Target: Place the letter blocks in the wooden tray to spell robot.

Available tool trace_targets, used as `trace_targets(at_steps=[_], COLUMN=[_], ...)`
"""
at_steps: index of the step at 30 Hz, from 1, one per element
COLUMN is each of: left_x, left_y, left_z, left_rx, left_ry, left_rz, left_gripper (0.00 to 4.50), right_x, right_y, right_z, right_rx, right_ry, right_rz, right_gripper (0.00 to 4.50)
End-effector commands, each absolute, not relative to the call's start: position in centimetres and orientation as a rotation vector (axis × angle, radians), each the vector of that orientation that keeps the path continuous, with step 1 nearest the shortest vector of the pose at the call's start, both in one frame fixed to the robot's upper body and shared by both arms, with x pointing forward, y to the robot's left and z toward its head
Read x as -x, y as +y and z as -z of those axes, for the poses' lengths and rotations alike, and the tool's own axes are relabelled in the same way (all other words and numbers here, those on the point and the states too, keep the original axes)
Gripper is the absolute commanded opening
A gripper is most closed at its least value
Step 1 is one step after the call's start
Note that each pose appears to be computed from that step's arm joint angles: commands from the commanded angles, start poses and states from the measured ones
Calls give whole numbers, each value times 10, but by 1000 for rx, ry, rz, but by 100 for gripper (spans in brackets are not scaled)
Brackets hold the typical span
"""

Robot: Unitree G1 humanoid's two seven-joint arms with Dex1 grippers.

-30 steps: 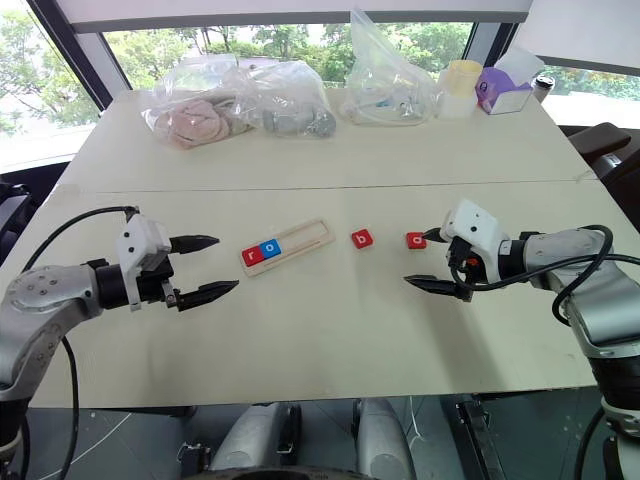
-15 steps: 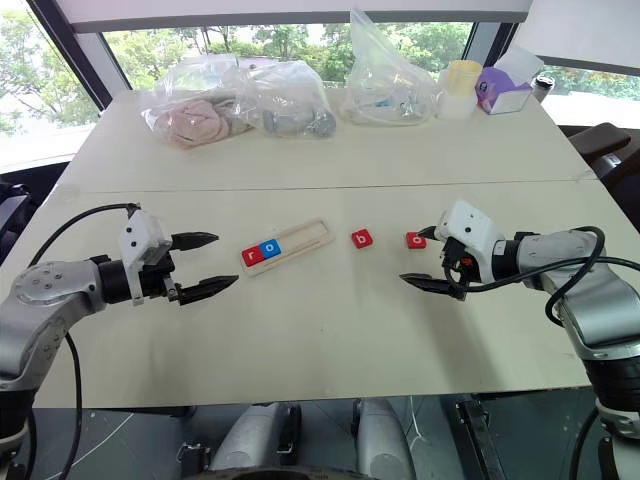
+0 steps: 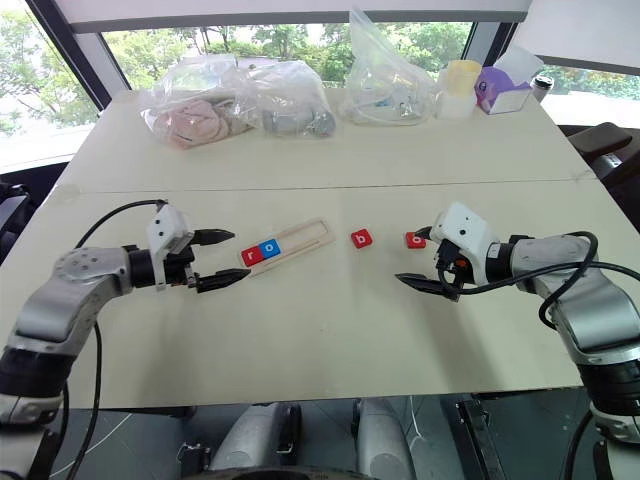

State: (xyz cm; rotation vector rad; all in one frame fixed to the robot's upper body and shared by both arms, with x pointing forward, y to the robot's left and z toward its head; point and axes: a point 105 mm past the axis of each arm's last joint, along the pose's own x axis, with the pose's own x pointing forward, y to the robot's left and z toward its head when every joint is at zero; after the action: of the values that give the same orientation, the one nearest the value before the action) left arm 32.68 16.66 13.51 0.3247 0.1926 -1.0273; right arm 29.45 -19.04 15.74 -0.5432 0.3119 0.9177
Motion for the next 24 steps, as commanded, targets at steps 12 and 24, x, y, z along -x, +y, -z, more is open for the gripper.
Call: trace_targets(at_steps=[12, 24], left_x=[-349, -361], left_y=[161, 159], left_z=[-106, -90], left_rx=[-350, -401], left_ry=[241, 260], left_rz=[1122, 1108], left_gripper=[450, 450], right_x=[-284, -282], right_y=[-183, -179], right_z=[-158, -156], right_rx=[563, 563], right_ry=[276, 276], right_rz=[-891, -894], right_gripper=[449, 449])
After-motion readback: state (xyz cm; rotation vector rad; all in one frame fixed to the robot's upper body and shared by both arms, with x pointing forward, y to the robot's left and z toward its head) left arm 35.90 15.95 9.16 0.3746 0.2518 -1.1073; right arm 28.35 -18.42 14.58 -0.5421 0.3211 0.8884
